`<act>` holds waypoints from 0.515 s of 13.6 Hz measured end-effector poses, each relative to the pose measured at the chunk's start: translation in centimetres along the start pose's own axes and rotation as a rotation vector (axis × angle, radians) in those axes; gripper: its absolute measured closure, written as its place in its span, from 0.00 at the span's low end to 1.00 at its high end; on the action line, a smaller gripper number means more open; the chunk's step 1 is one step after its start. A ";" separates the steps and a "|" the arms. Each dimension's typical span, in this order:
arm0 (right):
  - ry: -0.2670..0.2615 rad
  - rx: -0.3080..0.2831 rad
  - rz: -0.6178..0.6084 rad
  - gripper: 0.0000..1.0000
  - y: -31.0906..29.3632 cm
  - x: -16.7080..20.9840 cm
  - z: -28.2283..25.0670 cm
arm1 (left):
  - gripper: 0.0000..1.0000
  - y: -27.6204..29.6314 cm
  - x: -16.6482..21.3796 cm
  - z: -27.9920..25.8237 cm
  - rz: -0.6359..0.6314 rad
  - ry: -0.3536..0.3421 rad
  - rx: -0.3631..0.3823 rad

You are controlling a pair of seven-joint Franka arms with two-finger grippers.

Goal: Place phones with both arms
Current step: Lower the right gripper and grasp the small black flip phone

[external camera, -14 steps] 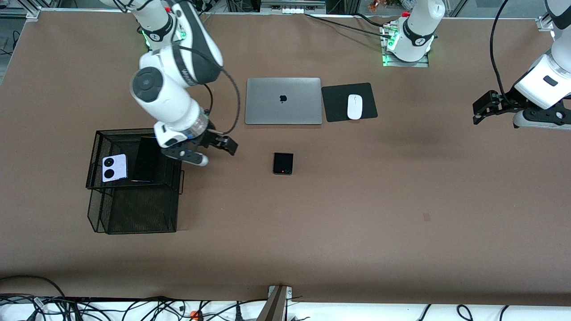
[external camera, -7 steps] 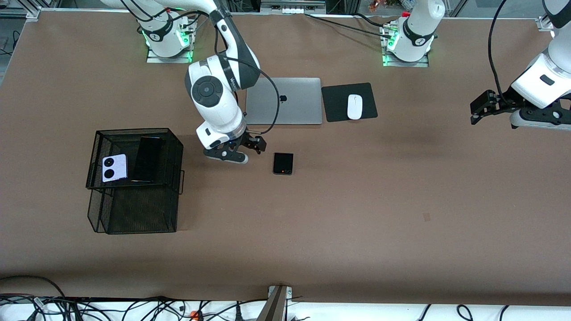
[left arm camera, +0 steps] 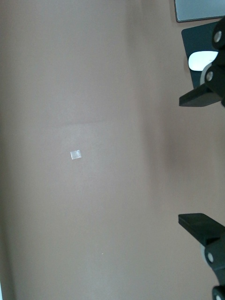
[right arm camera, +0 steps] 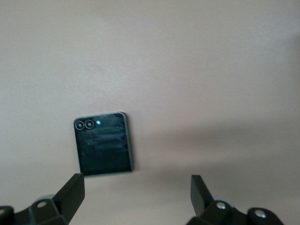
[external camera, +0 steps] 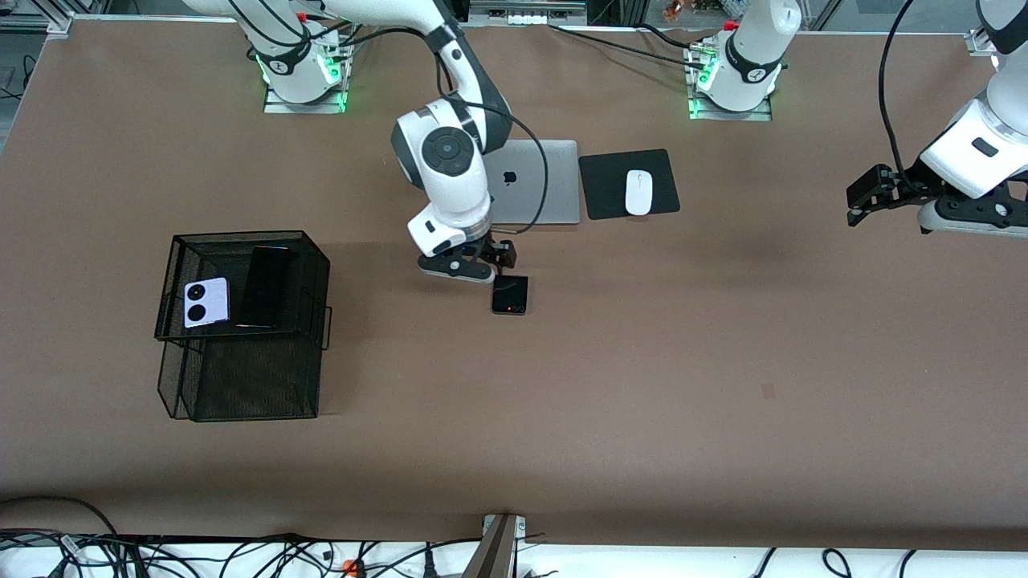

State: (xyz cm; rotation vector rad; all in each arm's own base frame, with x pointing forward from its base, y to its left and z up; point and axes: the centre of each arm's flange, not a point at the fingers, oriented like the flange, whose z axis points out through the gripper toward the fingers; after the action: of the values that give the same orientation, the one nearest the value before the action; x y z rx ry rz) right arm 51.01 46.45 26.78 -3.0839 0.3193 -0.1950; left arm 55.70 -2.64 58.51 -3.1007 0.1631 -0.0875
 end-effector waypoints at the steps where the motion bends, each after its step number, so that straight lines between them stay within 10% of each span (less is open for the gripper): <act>1: 0.016 -0.006 0.010 0.00 -1.0 0.0 0.9 | 0.00 0.0 0.0 0.0 0.000 0.000 0.000; 7: 0.079 -0.035 -0.005 0.00 -5.1 0.0 6.6 | 0.00 0.0 0.0 0.0 0.000 0.000 0.000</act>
State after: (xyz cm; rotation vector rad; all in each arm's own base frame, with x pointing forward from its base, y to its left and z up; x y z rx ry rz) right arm 52.92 51.54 20.49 -3.1172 0.3220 -0.3155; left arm 55.71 -2.64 58.53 -3.1007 0.1630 -0.0882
